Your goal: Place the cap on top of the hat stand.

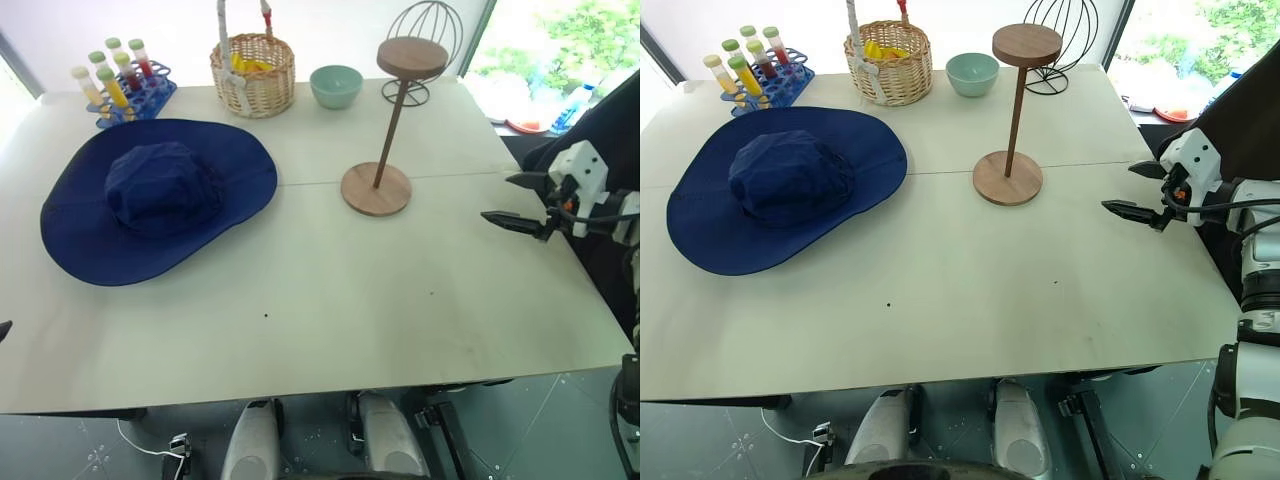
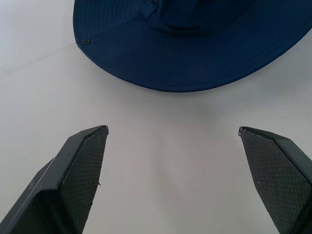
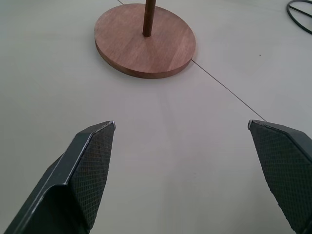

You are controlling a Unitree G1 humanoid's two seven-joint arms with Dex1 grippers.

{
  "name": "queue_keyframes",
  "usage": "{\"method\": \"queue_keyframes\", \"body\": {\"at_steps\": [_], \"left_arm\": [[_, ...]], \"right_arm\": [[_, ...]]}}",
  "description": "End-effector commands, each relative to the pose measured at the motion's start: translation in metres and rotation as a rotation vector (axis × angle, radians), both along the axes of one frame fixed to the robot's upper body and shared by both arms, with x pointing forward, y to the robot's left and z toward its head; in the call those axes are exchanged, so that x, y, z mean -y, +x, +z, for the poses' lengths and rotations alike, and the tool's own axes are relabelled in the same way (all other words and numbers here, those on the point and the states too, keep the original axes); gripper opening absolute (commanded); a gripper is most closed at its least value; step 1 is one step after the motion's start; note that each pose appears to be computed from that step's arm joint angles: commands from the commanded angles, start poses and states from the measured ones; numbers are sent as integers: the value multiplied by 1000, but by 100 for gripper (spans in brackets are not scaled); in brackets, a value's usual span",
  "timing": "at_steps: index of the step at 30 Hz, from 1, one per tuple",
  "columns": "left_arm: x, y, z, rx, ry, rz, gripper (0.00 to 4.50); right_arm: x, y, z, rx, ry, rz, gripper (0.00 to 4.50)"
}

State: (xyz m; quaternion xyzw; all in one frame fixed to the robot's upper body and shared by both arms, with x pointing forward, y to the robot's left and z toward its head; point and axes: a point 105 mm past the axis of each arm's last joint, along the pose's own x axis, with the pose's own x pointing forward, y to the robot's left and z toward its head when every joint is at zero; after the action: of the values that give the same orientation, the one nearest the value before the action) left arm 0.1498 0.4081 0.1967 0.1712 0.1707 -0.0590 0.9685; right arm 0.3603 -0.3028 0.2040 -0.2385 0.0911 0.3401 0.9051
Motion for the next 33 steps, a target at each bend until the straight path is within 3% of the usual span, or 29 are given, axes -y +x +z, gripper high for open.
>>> {"method": "queue_keyframes", "body": {"at_steps": [1, 14, 21, 26, 33], "left_arm": [[-1, 2, 11, 21, 46, -13, 450], [4, 16, 16, 39, 17, -47, 450], [54, 42, 43, 89, 153, -249, 450], [100, 72, 43, 129, 291, -368, 450], [141, 106, 28, 137, 369, -467, 450]], "right_arm": [[2, 1, 22, 75, -7, 2, 448], [4, -2, 21, 54, 21, 0, 448], [-20, -8, 50, 92, 44, 103, 448], [-65, -45, 62, 13, 80, 301, 448], [-117, -106, 62, -97, 83, 498, 448]]}}
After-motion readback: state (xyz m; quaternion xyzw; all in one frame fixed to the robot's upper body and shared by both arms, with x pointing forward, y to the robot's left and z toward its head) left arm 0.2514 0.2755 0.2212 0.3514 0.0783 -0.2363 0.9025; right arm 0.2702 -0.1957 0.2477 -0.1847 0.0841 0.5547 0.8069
